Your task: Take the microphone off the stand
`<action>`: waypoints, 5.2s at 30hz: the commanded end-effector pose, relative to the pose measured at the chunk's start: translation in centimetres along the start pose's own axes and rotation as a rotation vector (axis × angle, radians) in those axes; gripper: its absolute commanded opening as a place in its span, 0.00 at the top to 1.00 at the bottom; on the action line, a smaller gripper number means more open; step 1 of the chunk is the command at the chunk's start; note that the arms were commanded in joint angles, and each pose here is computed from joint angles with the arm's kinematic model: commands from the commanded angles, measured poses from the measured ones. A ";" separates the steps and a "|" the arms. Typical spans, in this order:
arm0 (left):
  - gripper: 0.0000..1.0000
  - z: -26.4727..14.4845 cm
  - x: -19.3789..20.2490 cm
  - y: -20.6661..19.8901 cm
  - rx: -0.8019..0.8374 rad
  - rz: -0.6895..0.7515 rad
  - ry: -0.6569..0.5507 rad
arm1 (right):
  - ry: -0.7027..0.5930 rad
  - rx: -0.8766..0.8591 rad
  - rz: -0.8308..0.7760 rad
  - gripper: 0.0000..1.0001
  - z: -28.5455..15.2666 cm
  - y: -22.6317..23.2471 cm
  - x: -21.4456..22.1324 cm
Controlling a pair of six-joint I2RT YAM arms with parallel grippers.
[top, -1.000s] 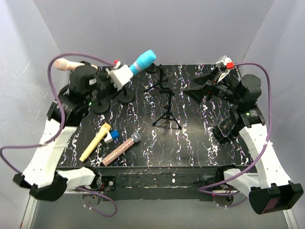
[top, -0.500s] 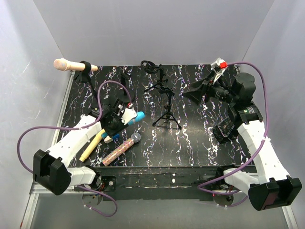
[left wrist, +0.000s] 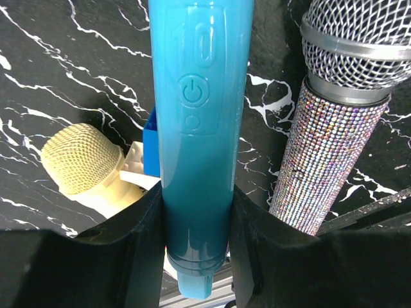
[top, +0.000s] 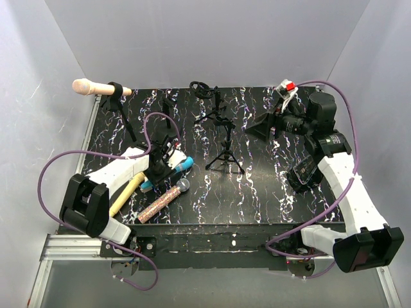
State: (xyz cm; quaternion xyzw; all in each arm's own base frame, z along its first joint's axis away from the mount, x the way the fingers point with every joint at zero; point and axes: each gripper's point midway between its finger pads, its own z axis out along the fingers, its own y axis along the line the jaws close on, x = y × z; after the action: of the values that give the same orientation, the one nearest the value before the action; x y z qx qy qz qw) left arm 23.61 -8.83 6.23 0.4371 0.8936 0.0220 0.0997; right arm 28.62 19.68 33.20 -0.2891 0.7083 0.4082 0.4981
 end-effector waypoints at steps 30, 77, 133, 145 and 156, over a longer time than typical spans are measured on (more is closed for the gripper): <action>0.32 -14.7 -12.2 -1.2 0.081 0.009 -0.759 | 0.172 -0.118 -0.279 0.22 2.2 -3.1 4.1; 0.40 -14.0 -25.2 -3.6 0.205 0.440 -1.214 | 0.171 0.101 0.199 0.99 11.9 -3.9 3.0; 0.28 -15.4 -28.0 -2.6 0.489 0.228 -1.122 | 0.080 -0.290 0.103 0.99 9.8 1.5 3.5; 0.37 -13.3 -24.9 -6.2 0.118 0.628 -1.212 | 0.093 -0.107 0.237 0.99 11.4 -2.4 3.2; 0.45 -13.5 -27.7 -6.6 0.118 0.677 -1.263 | 0.085 -0.071 0.269 0.99 12.2 -3.4 2.9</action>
State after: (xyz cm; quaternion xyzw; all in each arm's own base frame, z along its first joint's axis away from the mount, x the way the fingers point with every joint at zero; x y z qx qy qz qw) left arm 31.23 -32.98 20.26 0.6226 0.5136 -0.2650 0.5276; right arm 35.19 28.08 24.62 -0.2351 0.7608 0.4725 0.3776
